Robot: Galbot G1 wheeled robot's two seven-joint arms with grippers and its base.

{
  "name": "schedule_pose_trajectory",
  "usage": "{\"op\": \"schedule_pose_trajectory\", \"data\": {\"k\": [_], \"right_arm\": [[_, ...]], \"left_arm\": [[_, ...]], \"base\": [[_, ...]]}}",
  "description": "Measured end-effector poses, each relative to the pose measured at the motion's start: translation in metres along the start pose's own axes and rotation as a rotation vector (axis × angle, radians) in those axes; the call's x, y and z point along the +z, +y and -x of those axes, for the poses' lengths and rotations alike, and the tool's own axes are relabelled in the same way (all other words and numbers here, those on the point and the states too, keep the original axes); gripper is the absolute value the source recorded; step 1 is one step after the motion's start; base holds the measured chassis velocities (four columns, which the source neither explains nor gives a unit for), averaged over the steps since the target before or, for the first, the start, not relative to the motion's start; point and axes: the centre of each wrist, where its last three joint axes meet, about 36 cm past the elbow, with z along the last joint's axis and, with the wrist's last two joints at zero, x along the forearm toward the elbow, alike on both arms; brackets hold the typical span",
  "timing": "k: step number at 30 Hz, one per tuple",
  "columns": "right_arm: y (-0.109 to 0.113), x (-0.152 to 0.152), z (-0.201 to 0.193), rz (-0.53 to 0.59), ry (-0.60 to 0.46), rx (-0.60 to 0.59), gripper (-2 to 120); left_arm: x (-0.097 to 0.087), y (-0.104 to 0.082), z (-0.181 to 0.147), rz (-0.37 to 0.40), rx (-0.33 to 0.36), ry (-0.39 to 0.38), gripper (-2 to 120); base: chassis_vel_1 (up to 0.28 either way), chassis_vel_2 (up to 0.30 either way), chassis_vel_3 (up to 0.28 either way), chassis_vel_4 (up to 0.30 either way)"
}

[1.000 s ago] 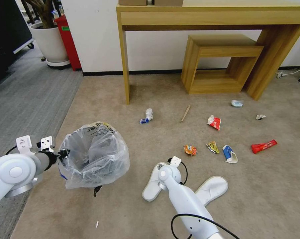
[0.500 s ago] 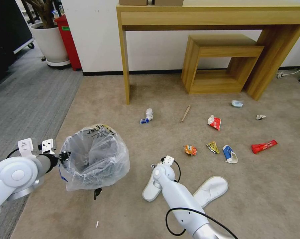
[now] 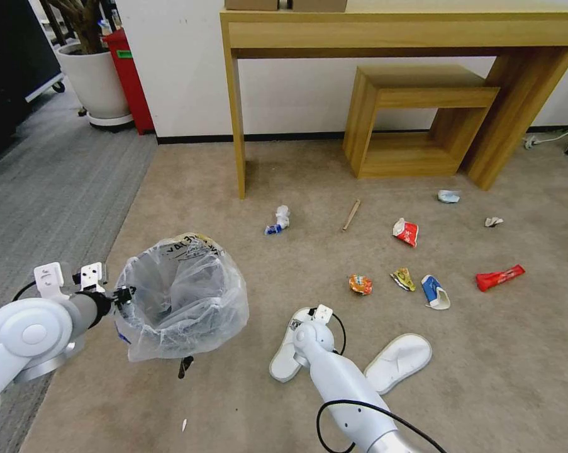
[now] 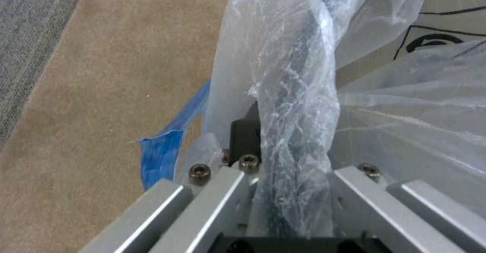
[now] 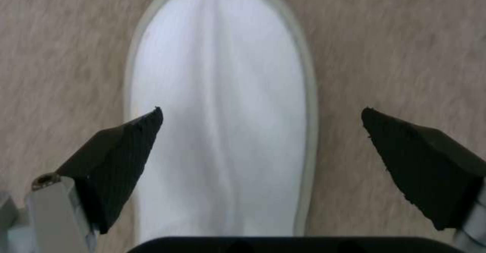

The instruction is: Pick up the trash bin and place the garbage on the floor into it.

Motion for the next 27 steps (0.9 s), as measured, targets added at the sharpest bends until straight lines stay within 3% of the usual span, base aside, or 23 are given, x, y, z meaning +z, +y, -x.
{"op": "schedule_pose_trajectory", "data": {"k": [7,12,16,20,27], "right_arm": [[-0.002,-0.004,0.007,-0.006,-0.011,0.017,100],[-0.002,-0.005,0.010,-0.011,-0.012,0.025,87],[-0.002,-0.005,0.010,-0.017,-0.012,0.031,84],[0.000,-0.006,0.007,-0.026,-0.010,0.039,89],[0.005,-0.008,0.000,-0.024,-0.004,0.033,89]], "left_arm": [[0.001,0.000,0.000,0.002,0.004,-0.003,0],[0.001,0.001,0.001,0.007,0.005,-0.008,0],[0.001,0.001,0.002,0.012,0.004,-0.010,0],[0.001,0.002,0.003,0.020,0.002,-0.012,0],[-0.001,0.002,0.004,0.026,0.003,-0.015,0]], "base": [[0.000,0.000,0.000,0.000],[0.000,0.000,0.000,0.000],[0.000,0.000,0.000,0.000],[0.000,0.000,0.000,0.000],[0.000,0.000,0.000,0.000]]}}
